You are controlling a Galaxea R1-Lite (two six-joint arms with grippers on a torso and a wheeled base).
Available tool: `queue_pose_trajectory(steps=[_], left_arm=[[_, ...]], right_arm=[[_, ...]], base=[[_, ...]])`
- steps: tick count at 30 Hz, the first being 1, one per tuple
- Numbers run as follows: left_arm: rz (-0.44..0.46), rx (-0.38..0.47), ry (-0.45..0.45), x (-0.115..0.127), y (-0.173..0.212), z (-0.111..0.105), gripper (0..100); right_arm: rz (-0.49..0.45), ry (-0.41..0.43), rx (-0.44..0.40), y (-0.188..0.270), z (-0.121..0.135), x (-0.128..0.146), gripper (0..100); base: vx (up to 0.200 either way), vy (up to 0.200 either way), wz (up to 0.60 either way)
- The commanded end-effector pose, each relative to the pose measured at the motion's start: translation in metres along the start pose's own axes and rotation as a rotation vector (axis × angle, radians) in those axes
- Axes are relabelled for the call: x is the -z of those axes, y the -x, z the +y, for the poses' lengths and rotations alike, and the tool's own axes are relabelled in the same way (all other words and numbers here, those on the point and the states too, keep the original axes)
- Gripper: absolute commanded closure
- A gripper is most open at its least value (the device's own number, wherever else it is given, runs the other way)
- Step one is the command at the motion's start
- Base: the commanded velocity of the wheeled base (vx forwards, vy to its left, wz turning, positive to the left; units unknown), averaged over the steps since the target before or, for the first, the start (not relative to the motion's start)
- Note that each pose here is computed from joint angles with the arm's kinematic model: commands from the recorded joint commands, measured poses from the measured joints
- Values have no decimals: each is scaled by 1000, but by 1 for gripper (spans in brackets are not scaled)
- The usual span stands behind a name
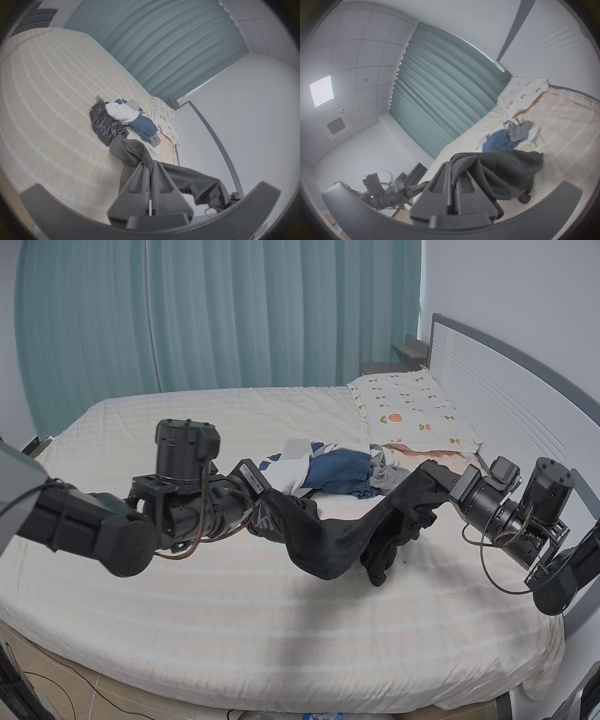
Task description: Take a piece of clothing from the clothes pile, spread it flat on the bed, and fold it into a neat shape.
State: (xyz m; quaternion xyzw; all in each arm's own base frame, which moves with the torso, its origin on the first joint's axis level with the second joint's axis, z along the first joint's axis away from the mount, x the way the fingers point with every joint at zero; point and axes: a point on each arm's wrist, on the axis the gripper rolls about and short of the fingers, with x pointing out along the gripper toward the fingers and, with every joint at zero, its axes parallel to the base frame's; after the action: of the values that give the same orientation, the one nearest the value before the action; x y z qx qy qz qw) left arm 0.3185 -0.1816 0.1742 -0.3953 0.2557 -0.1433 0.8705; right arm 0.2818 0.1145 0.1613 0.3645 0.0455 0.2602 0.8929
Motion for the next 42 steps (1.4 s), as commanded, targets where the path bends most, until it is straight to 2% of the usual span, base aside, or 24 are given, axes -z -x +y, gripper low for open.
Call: queue_pose_trajectory(steps=[1, 4, 6, 8, 15, 19, 42], left_arm=[[19, 26, 12, 1, 48, 3, 100], [43, 6, 68, 9, 44, 12, 100], [38, 34, 141, 11, 44, 14, 100], [51, 60, 174, 15, 45, 18, 100], [129, 55, 185, 27, 51, 32, 100], [130, 51, 186, 28, 53, 34, 100], [110, 48, 213, 21, 64, 37, 100]], right_arm=[[72, -18, -39, 3, -1, 9, 100], [115, -28, -22, -2, -16, 26, 100], [106, -28, -20, -3, -23, 32, 100], [113, -30, -16, 0, -25, 35, 100], [131, -37, 0, 5, -27, 41, 100], [126, -35, 14, 5, -28, 41, 100], [106, -29, 3, 9, -19, 35, 100]], base=[[0, 0, 0], [0, 0, 0], [0, 0, 0], [0, 0, 0], [-143, 0, 0], [-200, 0, 0], [0, 0, 0]])
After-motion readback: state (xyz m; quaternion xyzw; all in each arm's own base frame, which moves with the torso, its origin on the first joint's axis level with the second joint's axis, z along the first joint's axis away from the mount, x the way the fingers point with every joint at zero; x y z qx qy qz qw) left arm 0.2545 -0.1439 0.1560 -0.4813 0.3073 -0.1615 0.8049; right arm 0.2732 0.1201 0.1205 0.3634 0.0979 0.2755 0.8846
